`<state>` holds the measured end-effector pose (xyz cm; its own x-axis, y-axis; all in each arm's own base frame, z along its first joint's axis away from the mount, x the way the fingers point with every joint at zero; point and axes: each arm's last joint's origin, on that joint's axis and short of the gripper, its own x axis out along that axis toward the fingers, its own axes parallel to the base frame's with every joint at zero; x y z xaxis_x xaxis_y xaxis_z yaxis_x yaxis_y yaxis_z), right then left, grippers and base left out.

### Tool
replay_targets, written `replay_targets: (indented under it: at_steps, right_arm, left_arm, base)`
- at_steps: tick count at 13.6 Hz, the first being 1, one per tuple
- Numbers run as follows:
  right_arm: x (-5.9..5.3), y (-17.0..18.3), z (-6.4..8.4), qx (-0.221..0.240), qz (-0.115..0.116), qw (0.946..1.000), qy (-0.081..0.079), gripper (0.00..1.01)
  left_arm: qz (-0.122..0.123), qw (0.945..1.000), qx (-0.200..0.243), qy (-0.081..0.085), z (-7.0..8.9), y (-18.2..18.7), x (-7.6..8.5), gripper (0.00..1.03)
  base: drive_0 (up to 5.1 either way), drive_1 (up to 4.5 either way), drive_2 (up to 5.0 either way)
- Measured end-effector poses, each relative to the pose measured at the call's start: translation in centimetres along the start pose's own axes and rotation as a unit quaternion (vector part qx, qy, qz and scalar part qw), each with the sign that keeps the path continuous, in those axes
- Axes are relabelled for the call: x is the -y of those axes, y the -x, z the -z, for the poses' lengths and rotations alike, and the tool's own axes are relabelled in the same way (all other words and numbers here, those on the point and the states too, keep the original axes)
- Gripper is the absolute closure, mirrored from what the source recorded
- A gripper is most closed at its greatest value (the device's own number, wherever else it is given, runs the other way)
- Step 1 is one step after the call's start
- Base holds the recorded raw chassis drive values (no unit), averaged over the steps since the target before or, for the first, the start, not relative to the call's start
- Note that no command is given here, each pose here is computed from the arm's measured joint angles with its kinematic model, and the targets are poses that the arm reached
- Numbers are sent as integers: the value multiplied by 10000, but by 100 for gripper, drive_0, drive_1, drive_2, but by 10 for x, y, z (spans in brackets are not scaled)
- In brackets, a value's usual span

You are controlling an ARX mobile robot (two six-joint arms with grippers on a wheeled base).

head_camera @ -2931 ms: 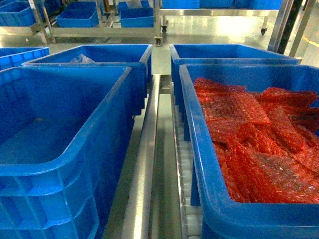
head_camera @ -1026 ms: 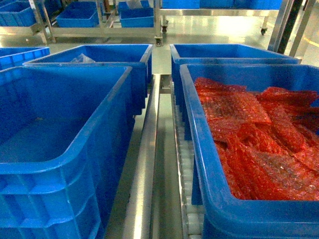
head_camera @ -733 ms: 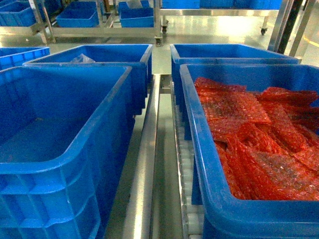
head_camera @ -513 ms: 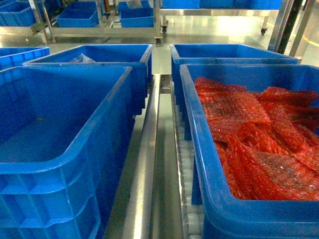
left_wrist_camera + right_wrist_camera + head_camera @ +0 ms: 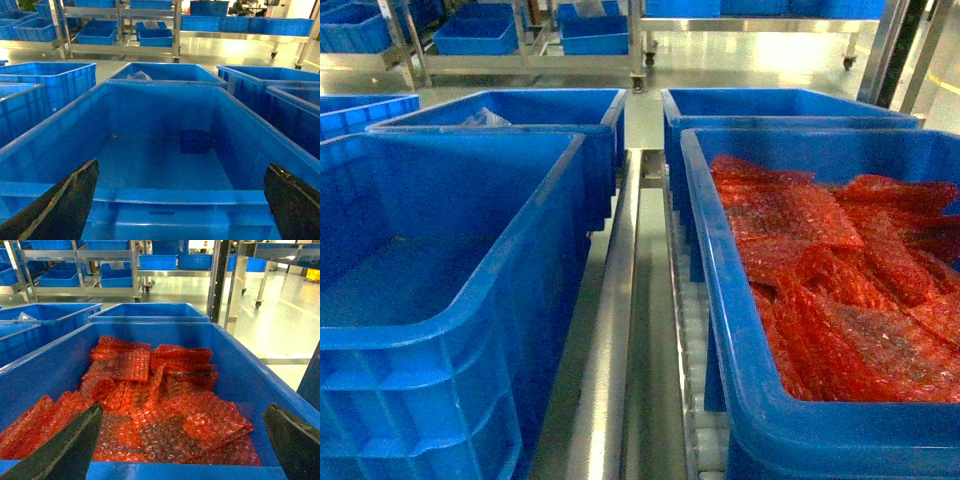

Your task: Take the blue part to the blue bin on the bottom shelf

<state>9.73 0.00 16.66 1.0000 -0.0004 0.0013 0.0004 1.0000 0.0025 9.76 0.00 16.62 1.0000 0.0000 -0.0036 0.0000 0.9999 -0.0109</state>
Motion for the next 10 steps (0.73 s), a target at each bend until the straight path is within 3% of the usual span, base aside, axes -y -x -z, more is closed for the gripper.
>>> replay_targets:
  at_steps: [10]
  right_arm:
    - [0,0,0,0,0,10000,0,3]
  left_arm:
    - [0,10000,0,0,0,0,0,5]
  base:
    - [0,0,0]
